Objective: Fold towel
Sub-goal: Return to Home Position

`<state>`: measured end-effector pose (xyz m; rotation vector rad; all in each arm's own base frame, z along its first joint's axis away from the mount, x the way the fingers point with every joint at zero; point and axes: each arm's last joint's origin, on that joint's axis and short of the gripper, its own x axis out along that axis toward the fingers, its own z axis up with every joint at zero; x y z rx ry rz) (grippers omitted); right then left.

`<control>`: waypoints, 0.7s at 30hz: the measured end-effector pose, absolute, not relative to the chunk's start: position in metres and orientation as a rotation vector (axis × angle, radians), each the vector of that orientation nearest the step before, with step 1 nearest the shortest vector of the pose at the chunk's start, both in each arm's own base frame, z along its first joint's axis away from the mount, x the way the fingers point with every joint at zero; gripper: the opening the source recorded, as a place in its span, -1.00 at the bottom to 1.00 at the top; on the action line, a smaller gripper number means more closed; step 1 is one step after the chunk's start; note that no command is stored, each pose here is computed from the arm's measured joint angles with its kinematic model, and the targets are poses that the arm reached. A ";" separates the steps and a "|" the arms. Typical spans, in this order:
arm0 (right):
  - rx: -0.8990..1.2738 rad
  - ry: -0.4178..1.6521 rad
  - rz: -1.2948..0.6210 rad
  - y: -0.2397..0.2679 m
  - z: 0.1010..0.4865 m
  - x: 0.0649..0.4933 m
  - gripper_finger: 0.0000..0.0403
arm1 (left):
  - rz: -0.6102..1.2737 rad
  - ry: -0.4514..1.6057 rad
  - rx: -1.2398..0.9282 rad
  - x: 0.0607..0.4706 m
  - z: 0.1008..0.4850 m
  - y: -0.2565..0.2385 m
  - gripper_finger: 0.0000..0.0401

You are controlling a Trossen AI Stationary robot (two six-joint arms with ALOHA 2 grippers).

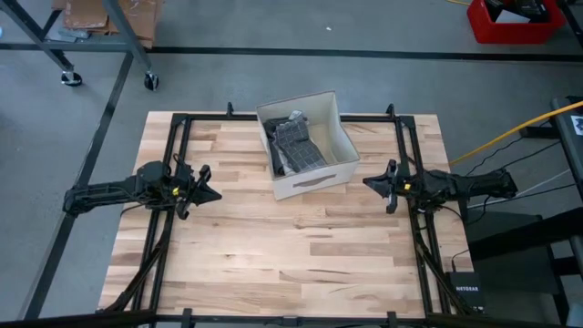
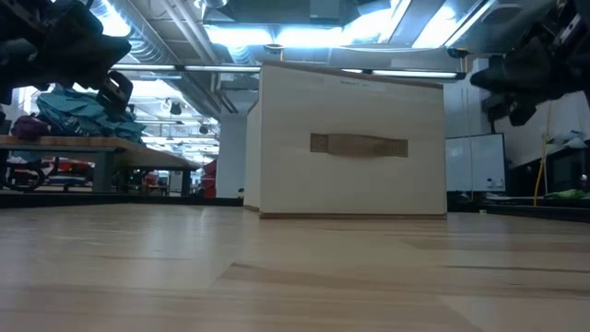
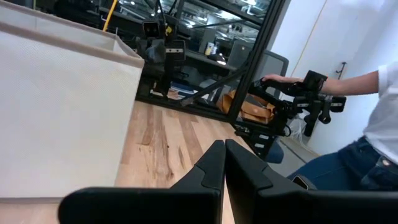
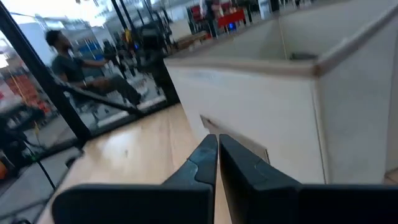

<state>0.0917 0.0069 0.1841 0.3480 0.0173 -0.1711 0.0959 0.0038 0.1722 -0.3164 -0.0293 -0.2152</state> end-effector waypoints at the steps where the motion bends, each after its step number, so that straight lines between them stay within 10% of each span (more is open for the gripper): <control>1: 0.352 0.004 -0.169 0.007 0.185 0.090 -0.89 | -0.215 -0.030 -0.316 0.096 0.172 0.004 -0.98; 21: 0.352 0.004 -0.169 0.006 0.185 0.089 -0.89 | -0.215 -0.029 -0.317 0.096 0.172 0.004 -0.98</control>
